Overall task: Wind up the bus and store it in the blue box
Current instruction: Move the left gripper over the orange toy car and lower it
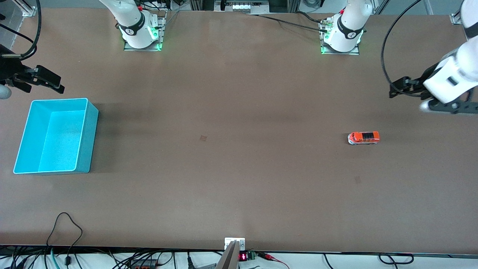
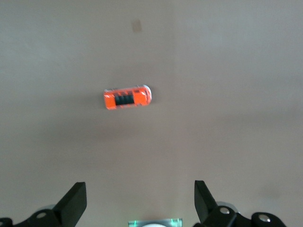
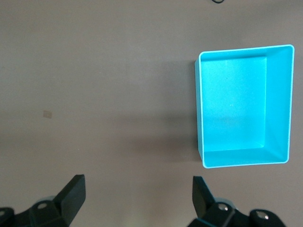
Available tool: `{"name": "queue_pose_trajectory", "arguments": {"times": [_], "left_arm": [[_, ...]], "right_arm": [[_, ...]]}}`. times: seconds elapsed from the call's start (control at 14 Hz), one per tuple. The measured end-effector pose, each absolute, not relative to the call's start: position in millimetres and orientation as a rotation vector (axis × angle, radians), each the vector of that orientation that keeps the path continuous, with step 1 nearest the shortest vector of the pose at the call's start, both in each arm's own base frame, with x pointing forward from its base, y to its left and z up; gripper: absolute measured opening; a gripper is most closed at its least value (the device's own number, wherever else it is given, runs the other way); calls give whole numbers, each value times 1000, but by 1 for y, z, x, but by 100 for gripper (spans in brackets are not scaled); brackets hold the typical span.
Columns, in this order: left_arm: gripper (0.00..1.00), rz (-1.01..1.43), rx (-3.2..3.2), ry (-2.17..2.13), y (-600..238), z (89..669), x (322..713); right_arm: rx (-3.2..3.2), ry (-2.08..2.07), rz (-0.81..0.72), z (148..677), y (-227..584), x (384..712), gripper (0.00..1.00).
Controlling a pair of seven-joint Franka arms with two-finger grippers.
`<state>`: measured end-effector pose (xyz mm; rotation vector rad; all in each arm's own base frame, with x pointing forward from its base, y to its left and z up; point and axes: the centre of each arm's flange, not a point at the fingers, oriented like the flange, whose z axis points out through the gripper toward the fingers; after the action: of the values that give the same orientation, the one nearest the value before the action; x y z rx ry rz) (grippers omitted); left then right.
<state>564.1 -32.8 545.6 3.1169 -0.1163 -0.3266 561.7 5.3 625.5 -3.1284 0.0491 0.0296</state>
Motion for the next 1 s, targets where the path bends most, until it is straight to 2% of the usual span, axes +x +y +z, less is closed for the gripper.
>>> {"name": "queue_pose_trajectory", "arguments": {"times": [0.21, 0.57, 1.0], "left_arm": [[100, -417, 3089, -268, -56, 516, 572], [100, -449, 2868, -1037, -49, 472, 588], [100, -312, 2532, -1611, 2, 384, 618]], "right_arm": [[-3128, 49, 30, 626, 5, 562, 100], [-3128, 49, 29, 626, 5, 562, 100], [-3128, 49, 29, 626, 5, 562, 100]]}}
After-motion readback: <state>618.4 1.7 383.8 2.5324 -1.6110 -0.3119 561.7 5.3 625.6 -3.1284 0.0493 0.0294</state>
